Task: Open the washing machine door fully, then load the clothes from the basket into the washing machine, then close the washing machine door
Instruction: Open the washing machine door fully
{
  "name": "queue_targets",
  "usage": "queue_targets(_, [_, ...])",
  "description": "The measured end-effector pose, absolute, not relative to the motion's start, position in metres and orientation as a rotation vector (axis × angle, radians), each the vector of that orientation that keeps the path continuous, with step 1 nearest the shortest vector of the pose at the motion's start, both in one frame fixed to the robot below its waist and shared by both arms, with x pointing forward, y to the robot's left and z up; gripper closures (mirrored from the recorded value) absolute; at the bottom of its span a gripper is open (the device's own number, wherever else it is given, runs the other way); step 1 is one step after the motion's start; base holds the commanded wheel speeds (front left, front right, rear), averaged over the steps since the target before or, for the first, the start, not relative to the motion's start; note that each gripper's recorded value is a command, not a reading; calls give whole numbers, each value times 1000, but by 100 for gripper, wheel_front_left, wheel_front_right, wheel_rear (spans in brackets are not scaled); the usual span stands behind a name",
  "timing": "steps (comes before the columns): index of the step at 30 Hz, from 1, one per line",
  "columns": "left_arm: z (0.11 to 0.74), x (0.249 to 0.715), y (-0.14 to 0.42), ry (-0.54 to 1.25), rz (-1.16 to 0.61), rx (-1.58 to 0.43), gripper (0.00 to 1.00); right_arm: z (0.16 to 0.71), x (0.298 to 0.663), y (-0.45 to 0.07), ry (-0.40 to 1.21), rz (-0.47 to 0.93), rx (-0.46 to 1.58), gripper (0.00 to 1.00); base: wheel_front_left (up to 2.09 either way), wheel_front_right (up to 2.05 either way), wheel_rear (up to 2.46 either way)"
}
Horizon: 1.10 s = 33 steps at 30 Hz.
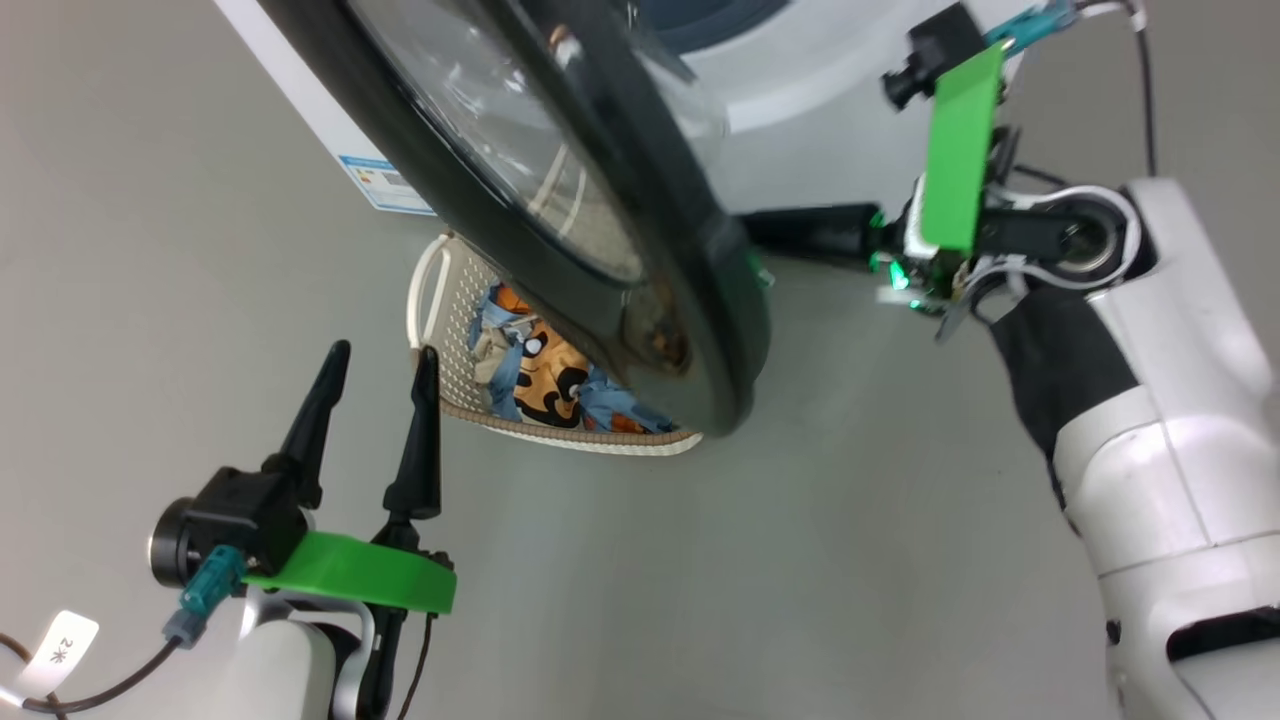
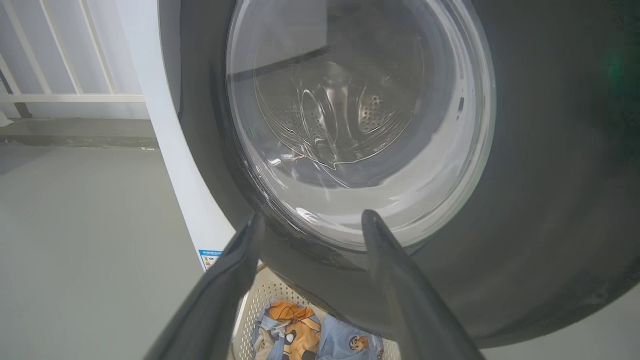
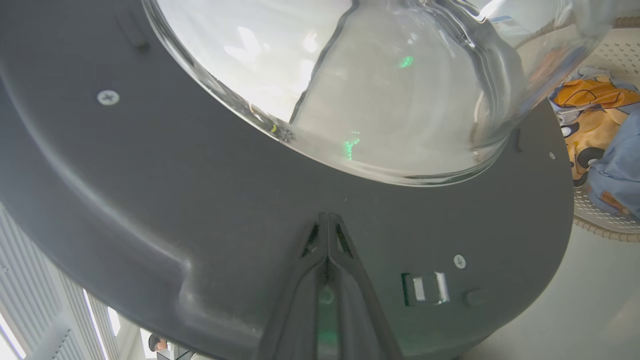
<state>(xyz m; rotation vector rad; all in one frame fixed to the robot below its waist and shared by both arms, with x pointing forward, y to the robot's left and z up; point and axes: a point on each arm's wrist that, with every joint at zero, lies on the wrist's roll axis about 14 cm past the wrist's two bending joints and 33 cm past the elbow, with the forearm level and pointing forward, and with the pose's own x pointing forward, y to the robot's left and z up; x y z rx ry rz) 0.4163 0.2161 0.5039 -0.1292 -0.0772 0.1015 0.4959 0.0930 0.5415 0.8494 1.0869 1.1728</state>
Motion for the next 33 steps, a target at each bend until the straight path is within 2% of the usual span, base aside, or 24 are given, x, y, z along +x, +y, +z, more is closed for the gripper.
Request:
queue_targets(18, [509, 400, 227, -88, 137, -120, 0, 529, 432, 139, 1193, 1282, 889, 100, 0, 0, 0])
queue_targets(33, [511, 399, 226, -92, 134, -117, 0, 527, 405, 160, 1234, 1304, 929, 100, 0, 0, 0])
